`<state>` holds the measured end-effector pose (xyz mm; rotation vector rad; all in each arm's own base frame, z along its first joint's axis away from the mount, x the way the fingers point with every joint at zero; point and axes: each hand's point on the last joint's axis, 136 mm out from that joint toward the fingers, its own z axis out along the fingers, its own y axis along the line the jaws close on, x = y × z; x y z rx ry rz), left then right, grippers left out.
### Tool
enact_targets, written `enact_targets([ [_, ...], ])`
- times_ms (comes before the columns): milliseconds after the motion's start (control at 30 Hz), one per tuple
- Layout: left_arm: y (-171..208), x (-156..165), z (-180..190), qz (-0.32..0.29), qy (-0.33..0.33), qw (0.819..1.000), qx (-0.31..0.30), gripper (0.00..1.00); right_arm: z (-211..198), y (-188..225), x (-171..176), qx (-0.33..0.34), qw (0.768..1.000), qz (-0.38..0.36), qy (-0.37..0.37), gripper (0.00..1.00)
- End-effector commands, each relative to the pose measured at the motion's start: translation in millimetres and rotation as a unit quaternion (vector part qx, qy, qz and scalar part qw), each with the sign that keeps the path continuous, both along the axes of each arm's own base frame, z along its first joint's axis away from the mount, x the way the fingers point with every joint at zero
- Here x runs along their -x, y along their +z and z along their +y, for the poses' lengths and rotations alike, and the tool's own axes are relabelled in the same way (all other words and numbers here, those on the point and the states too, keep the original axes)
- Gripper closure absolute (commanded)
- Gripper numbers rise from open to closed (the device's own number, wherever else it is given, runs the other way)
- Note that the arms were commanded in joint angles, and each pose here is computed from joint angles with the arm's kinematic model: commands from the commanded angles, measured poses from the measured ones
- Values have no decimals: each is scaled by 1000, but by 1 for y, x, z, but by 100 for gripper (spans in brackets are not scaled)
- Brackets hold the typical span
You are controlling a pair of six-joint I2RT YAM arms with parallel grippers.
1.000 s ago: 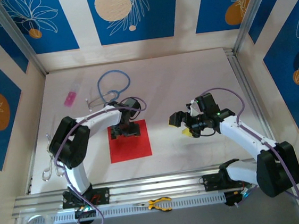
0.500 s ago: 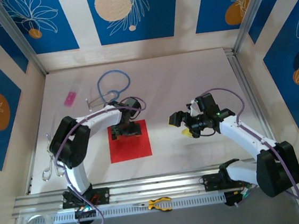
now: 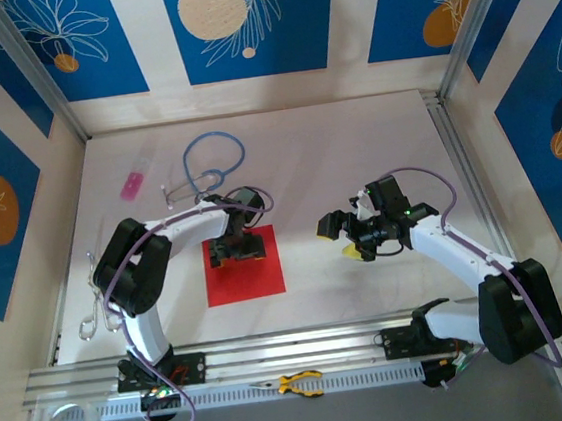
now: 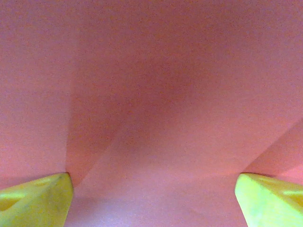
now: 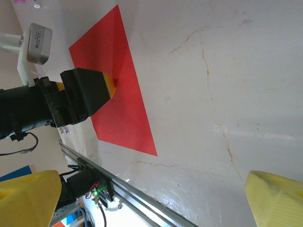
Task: Fold a paper plane with a square sheet of paper (pick it up from the middle)
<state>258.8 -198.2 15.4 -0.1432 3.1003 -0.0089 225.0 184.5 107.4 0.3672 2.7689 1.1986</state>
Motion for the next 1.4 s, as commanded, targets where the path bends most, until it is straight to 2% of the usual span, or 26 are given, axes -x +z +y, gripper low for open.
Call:
enact_targets([
  [0, -21, 17, 7, 34, 4, 999, -20, 11, 2, 1, 6, -4, 1000, 15, 9, 0],
  [500, -25, 21, 7, 33, -6, 999, -36, 14, 3, 2, 3, 0, 1000, 16, 10, 0],
  [833, -14, 13, 4, 8, -13, 999, -34, 22, 4, 2, 0, 2, 1000, 14, 14, 0],
  [1033, -1, 3, -6, -28, -20, 999, -2, 42, -1, 6, -4, 13, 1000, 3, 4, 0],
  [1133, 5, -1, -11, -40, -20, 999, 10, 46, -5, 6, -6, 21, 1000, -2, -6, 0],
  [1167, 6, -2, -13, -44, -19, 999, 15, 54, -6, 6, -6, 22, 1000, -3, -10, 0],
  [1200, 8, -3, -14, -46, -20, 999, 20, 57, -8, 7, -7, 23, 1000, -5, -13, 0],
  [1367, 23, -9, -31, -70, -27, 995, 66, 62, -16, 7, -8, 31, 999, -8, -34, 0],
])
